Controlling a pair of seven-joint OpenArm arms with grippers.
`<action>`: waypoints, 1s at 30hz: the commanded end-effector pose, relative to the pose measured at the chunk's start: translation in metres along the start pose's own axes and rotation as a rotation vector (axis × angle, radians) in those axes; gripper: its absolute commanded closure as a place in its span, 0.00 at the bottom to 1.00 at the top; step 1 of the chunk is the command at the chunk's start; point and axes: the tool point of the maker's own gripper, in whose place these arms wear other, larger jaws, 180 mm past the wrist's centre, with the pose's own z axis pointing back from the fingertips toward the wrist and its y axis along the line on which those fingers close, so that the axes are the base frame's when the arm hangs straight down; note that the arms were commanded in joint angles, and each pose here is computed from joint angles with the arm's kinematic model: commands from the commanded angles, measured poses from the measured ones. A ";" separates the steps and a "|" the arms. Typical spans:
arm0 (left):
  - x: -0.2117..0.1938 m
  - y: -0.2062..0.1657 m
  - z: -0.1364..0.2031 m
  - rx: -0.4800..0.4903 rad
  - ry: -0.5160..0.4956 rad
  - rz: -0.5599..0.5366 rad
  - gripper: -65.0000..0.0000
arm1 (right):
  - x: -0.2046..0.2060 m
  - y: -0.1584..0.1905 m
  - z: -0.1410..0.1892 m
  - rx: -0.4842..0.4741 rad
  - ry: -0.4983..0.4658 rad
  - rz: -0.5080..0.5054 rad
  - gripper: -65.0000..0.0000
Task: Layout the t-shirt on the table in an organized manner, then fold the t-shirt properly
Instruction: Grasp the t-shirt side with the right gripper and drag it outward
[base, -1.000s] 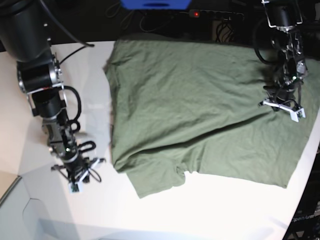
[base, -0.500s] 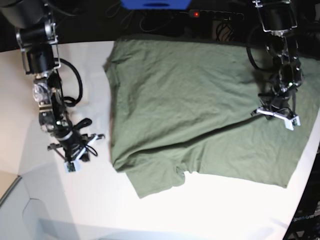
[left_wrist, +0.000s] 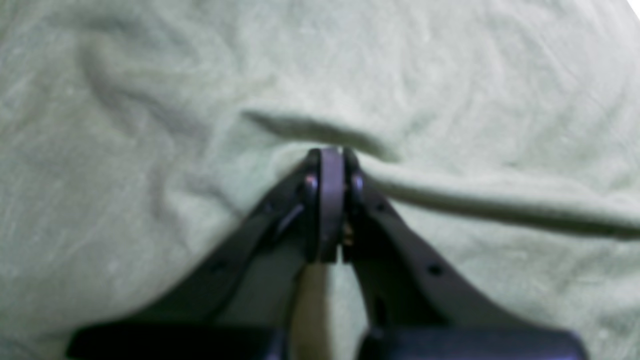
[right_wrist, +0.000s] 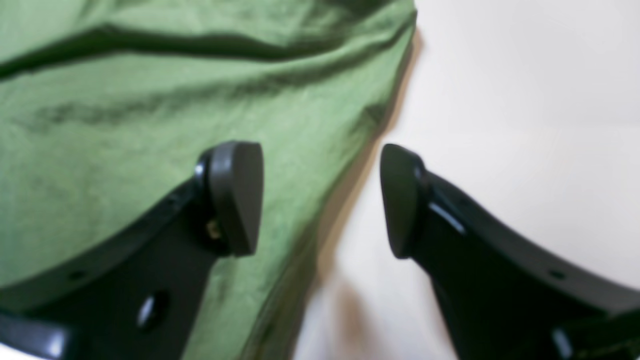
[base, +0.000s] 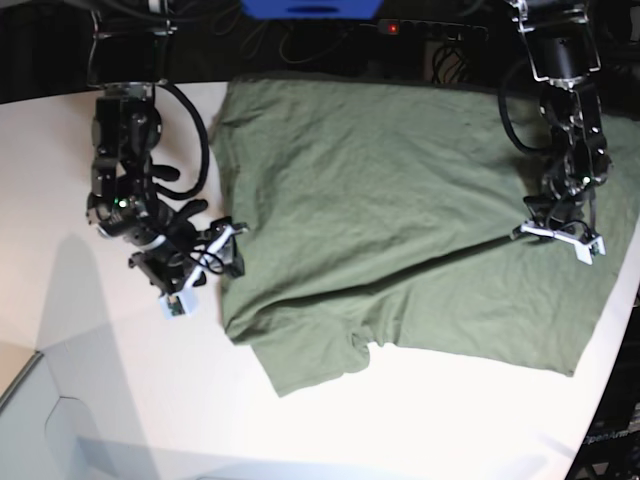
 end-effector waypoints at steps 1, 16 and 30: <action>0.019 -0.003 0.001 -0.007 -0.046 -0.006 1.00 | 0.008 -0.002 0.001 0.000 -0.026 -0.008 0.41; 0.019 -0.002 0.001 -0.006 -0.047 -0.005 1.00 | -0.034 0.020 -0.018 0.088 0.078 -0.046 0.77; 0.018 -0.001 0.003 -0.005 -0.047 -0.009 1.00 | -0.019 0.079 -0.040 0.110 0.142 0.317 1.00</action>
